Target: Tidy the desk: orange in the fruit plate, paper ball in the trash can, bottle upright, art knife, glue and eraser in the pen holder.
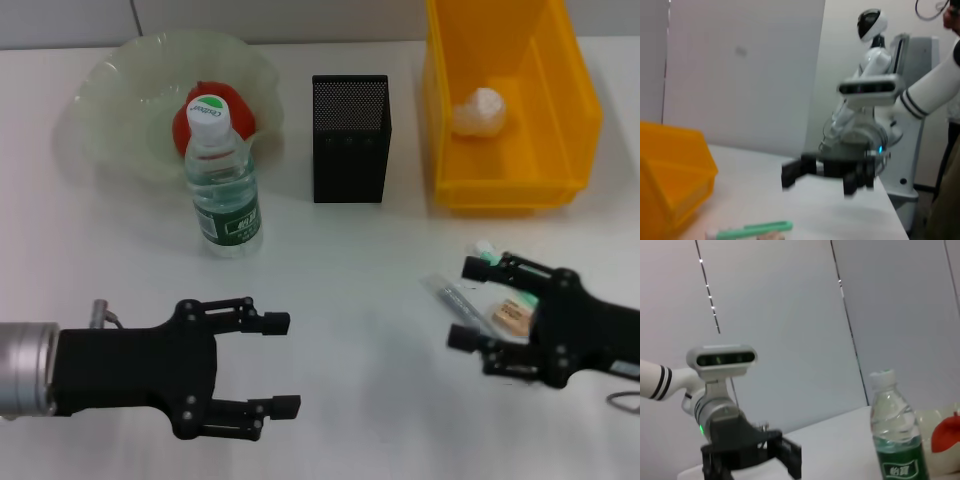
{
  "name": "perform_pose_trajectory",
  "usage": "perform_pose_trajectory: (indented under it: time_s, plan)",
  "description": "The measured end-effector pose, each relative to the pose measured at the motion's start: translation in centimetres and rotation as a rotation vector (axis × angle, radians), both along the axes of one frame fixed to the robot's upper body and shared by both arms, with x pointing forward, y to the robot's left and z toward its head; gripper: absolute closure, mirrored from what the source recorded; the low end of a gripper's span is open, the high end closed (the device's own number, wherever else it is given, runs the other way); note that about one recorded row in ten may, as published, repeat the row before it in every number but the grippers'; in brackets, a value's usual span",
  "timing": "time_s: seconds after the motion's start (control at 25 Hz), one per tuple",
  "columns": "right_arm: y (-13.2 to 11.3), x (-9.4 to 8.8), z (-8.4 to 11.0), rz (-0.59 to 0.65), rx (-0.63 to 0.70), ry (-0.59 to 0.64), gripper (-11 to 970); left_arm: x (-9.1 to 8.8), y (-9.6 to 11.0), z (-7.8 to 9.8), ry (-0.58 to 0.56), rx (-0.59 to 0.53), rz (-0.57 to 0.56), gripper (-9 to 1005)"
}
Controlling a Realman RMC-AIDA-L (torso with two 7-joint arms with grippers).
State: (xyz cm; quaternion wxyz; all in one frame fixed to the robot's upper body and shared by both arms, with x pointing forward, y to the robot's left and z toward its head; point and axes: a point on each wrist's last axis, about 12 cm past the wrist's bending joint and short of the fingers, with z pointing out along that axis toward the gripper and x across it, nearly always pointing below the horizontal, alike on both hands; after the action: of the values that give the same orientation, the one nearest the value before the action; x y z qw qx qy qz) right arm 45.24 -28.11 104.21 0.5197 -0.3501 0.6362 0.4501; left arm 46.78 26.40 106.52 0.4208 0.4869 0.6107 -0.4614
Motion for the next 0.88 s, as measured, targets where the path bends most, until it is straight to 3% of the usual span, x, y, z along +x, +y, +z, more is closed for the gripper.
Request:
perform_pose_trajectory:
  time_s: [0.32,0.44,0.68,0.84,0.88]
  plan:
    - [-3.1,2.3,4.5,-0.003,-0.030,0.150,128,0.3,-0.4,-0.2,0.009,0.006,0.001,196]
    - [-3.9,3.5,7.4,-0.006,-0.059,0.211,128,0.3,-0.4,-0.5,0.018,0.013,0.014,196]
    - [-3.4,5.9,10.4,-0.018,-0.116,0.332,128,0.2,-0.4,-0.7,0.021,0.012,0.014,197]
    - [-2.2,8.3,14.0,-0.031,-0.271,0.431,128,0.1,-0.5,-0.9,0.030,0.014,0.019,197]
    - [-2.2,8.3,14.0,-0.031,-0.271,0.431,128,0.1,-0.5,-0.9,0.030,0.014,0.019,197]
